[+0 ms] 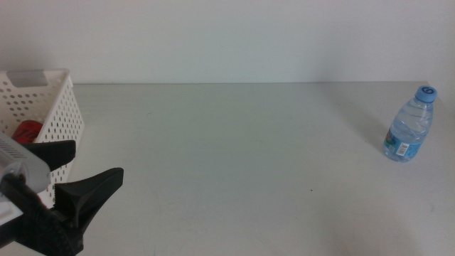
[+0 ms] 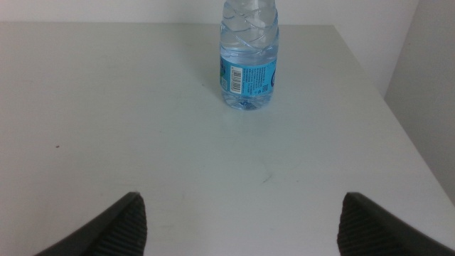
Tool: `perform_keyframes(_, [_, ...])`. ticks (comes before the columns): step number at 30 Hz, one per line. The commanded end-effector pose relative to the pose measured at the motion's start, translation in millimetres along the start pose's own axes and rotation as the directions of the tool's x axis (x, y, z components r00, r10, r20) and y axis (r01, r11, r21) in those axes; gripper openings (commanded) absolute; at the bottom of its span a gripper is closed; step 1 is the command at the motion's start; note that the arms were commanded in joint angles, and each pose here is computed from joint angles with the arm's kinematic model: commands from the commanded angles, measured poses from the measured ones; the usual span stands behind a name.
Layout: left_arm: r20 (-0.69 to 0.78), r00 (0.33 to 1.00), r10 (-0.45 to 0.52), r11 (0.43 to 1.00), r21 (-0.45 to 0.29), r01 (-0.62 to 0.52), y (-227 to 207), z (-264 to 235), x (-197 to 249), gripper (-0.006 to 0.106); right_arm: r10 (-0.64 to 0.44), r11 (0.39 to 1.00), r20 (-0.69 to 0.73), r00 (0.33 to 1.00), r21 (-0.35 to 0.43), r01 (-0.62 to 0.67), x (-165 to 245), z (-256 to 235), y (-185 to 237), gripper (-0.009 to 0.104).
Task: Use arms to grab the bottles and put them into the dustbin to the left of the table.
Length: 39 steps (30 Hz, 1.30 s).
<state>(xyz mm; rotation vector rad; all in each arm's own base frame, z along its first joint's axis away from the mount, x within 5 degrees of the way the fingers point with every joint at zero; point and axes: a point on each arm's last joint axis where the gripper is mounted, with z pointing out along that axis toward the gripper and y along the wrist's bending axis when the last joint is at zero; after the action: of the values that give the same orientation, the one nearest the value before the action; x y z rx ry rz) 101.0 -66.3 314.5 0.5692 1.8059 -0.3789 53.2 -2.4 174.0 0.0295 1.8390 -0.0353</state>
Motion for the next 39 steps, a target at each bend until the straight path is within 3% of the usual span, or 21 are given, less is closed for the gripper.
perform_keyframes(1, [0.098,0.995,-0.017,1.0,0.002,0.017,0.1,-3.5,-15.3,0.075,-0.055,0.998,0.122,0.991,0.022,0.053,-11.8,-3.0,-1.2,0.073])
perform_keyframes(4, [0.098,0.995,-0.017,1.0,0.002,0.017,0.1,-3.5,-15.3,0.075,-0.112,0.993,0.164,0.98,0.043,0.106,-15.9,-3.6,-2.1,0.073])
perform_keyframes(7, [0.098,0.995,-0.017,1.0,0.002,0.017,0.1,-3.5,-15.3,0.075,-0.101,0.995,0.208,0.973,0.04,0.095,-19.7,-4.2,-1.6,0.073])
perform_keyframes(11, [0.099,0.995,-0.017,1.0,0.002,0.017,0.1,-3.5,-15.4,0.075,0.022,1.0,0.205,0.979,0.004,-0.023,-20.7,-2.2,-0.6,0.073])
perform_keyframes(16, [0.099,0.995,-0.017,1.0,0.002,0.017,0.1,-3.5,-15.4,0.075,-0.09,0.996,0.249,0.964,0.019,0.088,-30.3,4.5,0.4,0.073])
perform_keyframes(27, [0.099,0.995,-0.017,1.0,0.002,0.017,0.1,-3.5,-15.4,0.075,-0.077,0.995,0.158,0.984,-0.058,0.087,-34.9,48.4,6.5,0.073])
perform_keyframes(34, [0.099,0.995,-0.017,1.0,0.002,0.017,0.1,-3.5,-15.4,0.075,-0.035,0.987,0.279,0.96,-0.142,0.078,-45.6,54.9,16.3,0.073])
perform_keyframes(39, [0.099,0.995,-0.017,1.0,0.002,0.017,0.1,-3.5,-15.4,0.075,0.091,0.982,0.25,0.964,-0.186,-0.045,-44.0,62.4,17.8,0.073])
